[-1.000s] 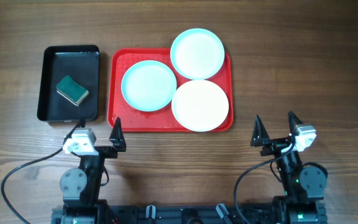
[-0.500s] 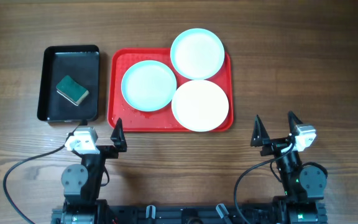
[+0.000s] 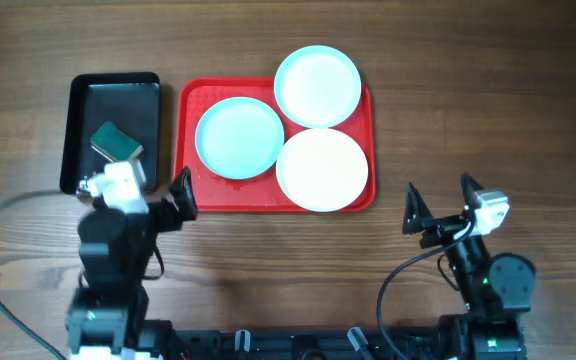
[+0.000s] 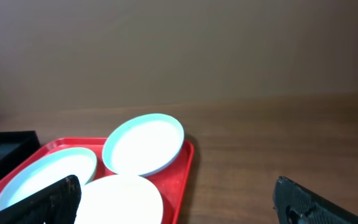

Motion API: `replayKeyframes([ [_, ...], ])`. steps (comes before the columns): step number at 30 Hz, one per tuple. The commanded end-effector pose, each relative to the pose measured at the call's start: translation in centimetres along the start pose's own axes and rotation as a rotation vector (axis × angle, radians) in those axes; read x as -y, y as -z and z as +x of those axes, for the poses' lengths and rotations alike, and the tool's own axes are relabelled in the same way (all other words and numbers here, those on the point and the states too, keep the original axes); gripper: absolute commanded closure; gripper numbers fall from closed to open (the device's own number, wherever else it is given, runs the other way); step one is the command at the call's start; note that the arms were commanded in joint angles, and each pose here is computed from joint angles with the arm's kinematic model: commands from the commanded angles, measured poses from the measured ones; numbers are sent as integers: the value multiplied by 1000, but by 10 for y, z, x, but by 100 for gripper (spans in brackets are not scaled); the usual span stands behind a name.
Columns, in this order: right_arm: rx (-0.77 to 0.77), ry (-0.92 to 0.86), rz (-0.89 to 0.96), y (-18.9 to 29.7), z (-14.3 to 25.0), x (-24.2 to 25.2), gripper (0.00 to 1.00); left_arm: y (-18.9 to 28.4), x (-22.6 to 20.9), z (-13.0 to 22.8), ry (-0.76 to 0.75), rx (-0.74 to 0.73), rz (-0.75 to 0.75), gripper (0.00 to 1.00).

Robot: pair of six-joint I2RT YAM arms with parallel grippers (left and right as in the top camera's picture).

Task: Clean dirty plates on tray and stack at the side
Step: 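Move left gripper toward the sponge and right gripper toward the plates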

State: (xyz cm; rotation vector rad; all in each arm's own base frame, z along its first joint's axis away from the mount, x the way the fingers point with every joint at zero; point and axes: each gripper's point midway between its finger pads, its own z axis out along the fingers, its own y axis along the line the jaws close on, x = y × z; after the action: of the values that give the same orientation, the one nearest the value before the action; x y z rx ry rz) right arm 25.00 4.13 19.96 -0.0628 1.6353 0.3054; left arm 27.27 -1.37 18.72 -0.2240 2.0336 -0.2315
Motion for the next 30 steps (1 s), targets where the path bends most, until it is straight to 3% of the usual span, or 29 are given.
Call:
replayKeyframes([
  [1,-30,39,-67,-9,-34,-16,0,3,8,-40,24,-52,-27,0],
  [8,-217,16,-165,-42,-64,-32,0,1,37,-74,39,-184,55,0],
  [11,-398,-29,-190,-63,-70,-35,0,2,51,-63,54,-255,136,0],
  [17,-669,-91,-180,-94,-81,-31,0,7,45,-43,67,-340,105,0],
  [25,-621,-259,-360,-144,-103,-56,0,1,39,-54,59,-288,73,0],
  [30,-579,-256,-404,-165,-108,-74,0,-22,25,-66,186,-321,5,2],
])
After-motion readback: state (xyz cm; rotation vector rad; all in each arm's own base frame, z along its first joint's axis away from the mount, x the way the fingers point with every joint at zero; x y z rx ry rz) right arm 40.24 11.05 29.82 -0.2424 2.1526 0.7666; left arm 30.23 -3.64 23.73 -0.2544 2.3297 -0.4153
